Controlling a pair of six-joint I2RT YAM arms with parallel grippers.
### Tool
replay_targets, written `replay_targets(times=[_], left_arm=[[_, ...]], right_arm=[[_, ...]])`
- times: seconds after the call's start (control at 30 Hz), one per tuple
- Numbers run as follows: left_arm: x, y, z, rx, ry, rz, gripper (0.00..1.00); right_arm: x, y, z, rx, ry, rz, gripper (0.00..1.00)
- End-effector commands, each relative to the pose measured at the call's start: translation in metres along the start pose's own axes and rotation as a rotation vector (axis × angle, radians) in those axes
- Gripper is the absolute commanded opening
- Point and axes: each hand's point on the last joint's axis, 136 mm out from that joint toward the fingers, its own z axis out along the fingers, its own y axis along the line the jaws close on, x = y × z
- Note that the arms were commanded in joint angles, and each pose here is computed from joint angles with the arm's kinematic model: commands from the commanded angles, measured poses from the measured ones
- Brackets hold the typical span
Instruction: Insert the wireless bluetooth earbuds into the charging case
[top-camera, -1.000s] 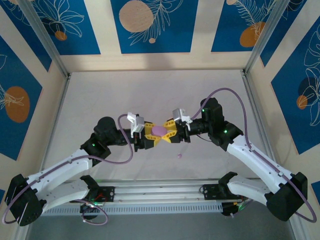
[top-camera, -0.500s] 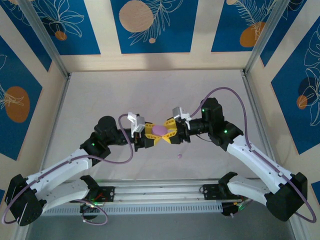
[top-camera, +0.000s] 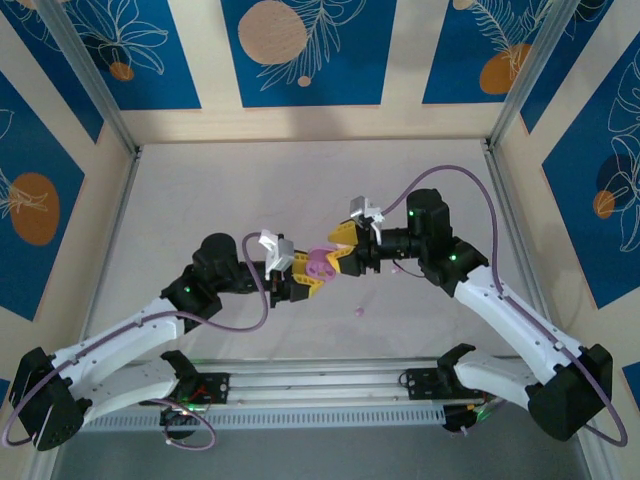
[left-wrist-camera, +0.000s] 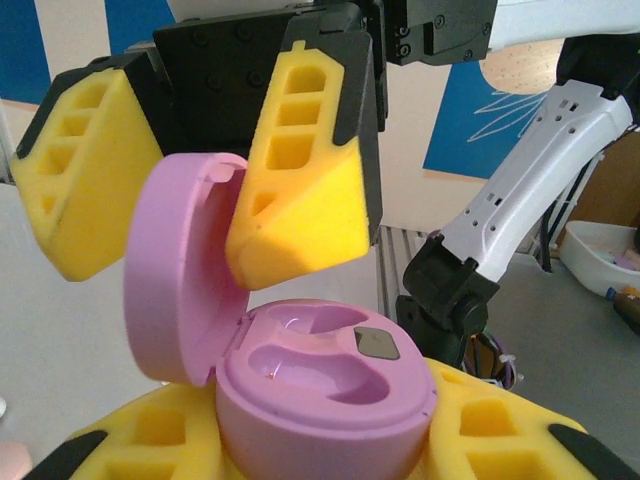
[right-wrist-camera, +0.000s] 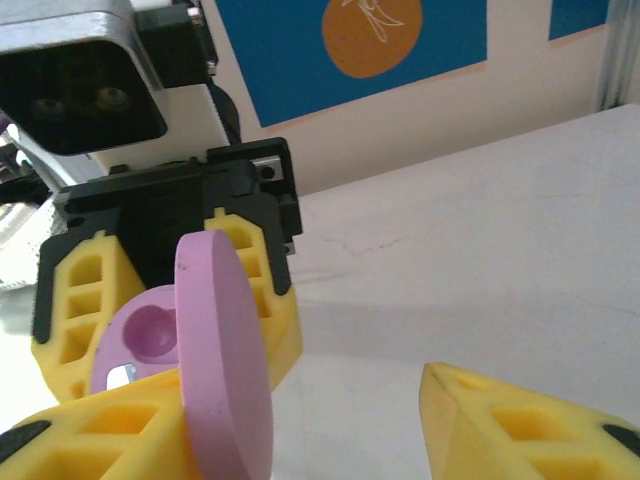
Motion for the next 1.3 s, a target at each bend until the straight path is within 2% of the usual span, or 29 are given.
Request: replay_targets(times=[0.0,0.3,0.37,0.43,0.53,0.6,0.67,0.77,0.87,0.93,1.0,1.1,1.27], left_arm=[[-0.012,-0.008,-0.001,0.025,-0.062,0.033,0.23],[-0.008,0.019,-0.006,-0.137,-0.140,-0.007,0.23],[-0.006,0.024,-0.007,-0.166,-0.141,-0.009,0.22],[-0.007,0.027,-0.010,-0.192,-0.158,-0.007,0.23],[-0.012,0.031,-0.016,-0.231,-0.204,-0.003,0.22],[-0.014,0.033,-0.019,-0.251,-0.226,-0.001,0.22],[-0.014,0.033,-0.022,-0.260,-0.236,0.001,0.22],[-0.014,0.034,-0.026,-0.280,-0.250,0.005,0.22],[-0.015,0.034,-0.028,-0.288,-0.253,0.013,0.22],[-0.015,0.035,-0.029,-0.294,-0.252,0.017,0.22],[-0.014,0.035,-0.029,-0.296,-0.250,0.020,0.22],[-0.014,0.034,-0.029,-0.295,-0.248,0.019,0.22],[-0.013,0.033,-0.031,-0.296,-0.246,0.019,0.22]], right_arm=[[-0.018,-0.008,-0.003,0.064,-0.033,-0.005,0.54],[-0.054,-0.001,-0.032,0.207,-0.103,0.083,0.64],[-0.056,-0.008,-0.044,0.297,-0.118,0.134,0.69],[-0.050,-0.023,-0.057,0.415,-0.115,0.207,0.70],[-0.016,-0.062,-0.082,0.646,-0.066,0.423,0.65],[0.026,-0.085,-0.103,0.810,0.006,0.655,0.58],[0.072,-0.095,-0.114,0.898,0.094,0.877,0.56],[0.129,-0.088,-0.101,0.838,0.215,1.141,0.52],[0.176,-0.078,-0.088,0.813,0.335,1.297,0.47],[0.202,-0.073,-0.084,0.842,0.401,1.357,0.44],[0.221,-0.067,-0.074,0.832,0.444,1.385,0.44],[0.243,-0.068,-0.078,0.903,0.491,1.399,0.44],[0.246,-0.104,-0.105,1.034,0.420,1.353,0.43]])
